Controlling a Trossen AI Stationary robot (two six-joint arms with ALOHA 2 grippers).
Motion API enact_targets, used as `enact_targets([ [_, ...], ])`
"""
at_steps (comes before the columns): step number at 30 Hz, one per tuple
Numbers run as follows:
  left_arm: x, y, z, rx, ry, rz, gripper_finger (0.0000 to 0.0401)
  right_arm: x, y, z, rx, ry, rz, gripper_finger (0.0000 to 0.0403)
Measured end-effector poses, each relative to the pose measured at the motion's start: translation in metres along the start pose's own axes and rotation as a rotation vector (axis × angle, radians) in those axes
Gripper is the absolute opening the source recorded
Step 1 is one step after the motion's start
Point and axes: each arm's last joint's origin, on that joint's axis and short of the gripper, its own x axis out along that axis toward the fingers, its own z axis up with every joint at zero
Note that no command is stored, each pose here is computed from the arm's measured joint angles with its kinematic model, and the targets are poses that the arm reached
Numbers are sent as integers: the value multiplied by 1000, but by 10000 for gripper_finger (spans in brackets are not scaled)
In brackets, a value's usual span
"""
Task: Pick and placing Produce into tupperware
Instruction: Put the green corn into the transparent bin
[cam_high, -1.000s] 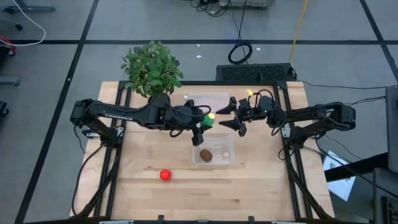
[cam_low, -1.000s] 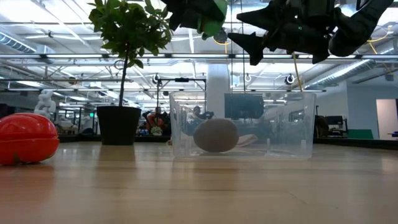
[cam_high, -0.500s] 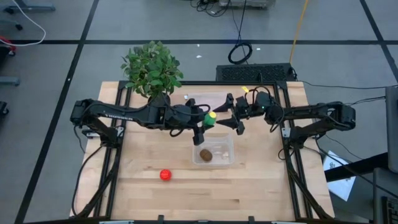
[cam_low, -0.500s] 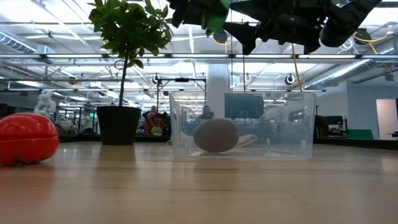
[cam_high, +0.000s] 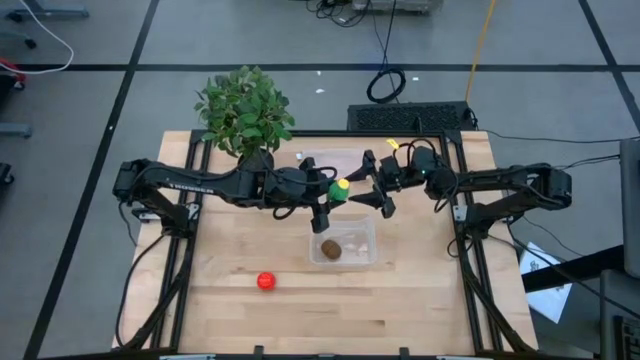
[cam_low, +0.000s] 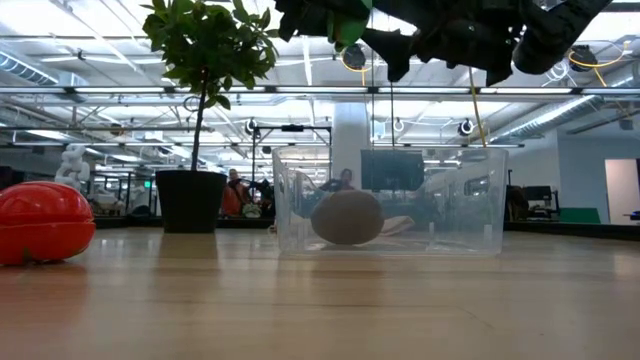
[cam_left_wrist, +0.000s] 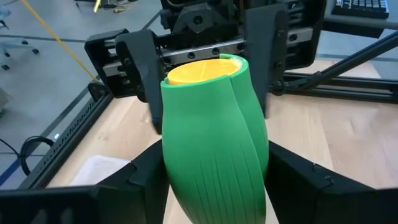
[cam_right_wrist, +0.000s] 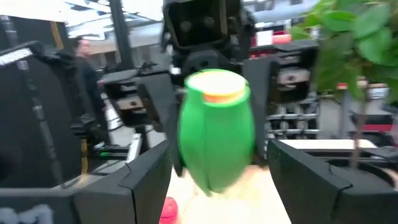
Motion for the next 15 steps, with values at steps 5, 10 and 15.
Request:
enact_targets([
  [5,0,0,1,-1,-7,-1,213,8,2,10,-7,2,29,270],
  [10,0,0,1,0,-7,-2,214,11,4,12,-5,0,19,286],
  [15,0,0,1,6,-10,0,214,16,-1,6,-4,3,-7,288],
])
